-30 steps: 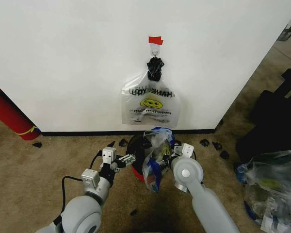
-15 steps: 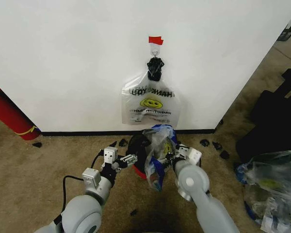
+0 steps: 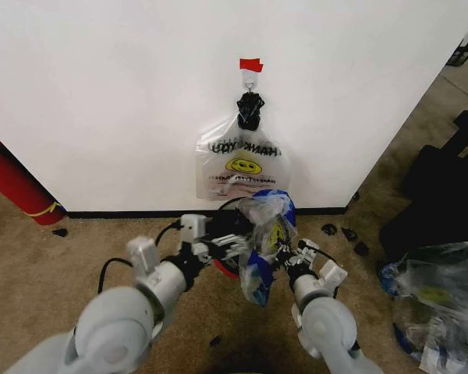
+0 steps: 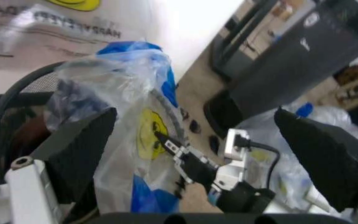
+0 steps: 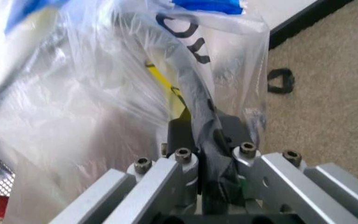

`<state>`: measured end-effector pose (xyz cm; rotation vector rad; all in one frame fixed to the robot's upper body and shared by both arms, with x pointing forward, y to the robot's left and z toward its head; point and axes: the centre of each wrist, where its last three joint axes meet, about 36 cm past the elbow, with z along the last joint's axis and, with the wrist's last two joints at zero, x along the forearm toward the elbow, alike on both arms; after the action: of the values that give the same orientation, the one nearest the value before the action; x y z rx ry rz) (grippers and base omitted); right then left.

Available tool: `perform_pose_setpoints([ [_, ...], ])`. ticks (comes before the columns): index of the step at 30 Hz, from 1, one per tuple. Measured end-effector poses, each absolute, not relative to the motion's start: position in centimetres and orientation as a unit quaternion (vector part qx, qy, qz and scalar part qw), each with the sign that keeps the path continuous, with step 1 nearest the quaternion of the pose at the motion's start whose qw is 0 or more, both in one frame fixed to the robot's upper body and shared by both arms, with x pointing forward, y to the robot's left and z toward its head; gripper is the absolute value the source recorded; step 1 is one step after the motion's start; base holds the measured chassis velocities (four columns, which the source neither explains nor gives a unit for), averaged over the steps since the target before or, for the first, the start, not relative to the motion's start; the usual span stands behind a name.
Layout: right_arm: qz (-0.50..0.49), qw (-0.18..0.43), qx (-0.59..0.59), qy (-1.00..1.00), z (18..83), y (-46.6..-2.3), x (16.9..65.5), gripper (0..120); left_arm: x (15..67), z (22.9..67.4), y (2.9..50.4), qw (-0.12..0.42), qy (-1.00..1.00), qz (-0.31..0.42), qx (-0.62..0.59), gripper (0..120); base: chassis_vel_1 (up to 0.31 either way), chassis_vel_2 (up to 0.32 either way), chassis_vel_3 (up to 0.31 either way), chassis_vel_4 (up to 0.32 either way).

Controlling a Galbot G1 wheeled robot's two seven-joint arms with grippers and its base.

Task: Pick up the garbage bag from the wall and place it over the trash bin.

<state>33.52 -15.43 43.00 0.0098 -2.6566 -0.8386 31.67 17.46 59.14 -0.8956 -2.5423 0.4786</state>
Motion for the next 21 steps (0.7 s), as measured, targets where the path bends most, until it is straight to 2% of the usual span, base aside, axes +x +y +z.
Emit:
perform_pose_setpoints([
  [10, -0.269, 0.148, 0.0, -0.952, 43.2, -16.2, 31.6, 1, 37.5, 57.9, 15.0, 0.263, -0.926, 0.094, -0.254, 100, 0.0, 0.0, 0.0, 0.0],
  [19, -0.266, 0.146, -0.003, -0.953, 43.2, -16.6, 31.3, 1, 40.2, 56.8, 13.5, 0.303, -0.92, 0.102, -0.226, 98, 0.0, 0.0, 0.0, 0.0],
  [21, -0.265, 0.145, -0.004, -0.953, 43.3, -16.8, 31.3, 1, 41.0, 56.1, 13.2, 0.307, -0.919, 0.121, -0.214, 94, 0.0, 0.0, 0.0, 0.0],
])
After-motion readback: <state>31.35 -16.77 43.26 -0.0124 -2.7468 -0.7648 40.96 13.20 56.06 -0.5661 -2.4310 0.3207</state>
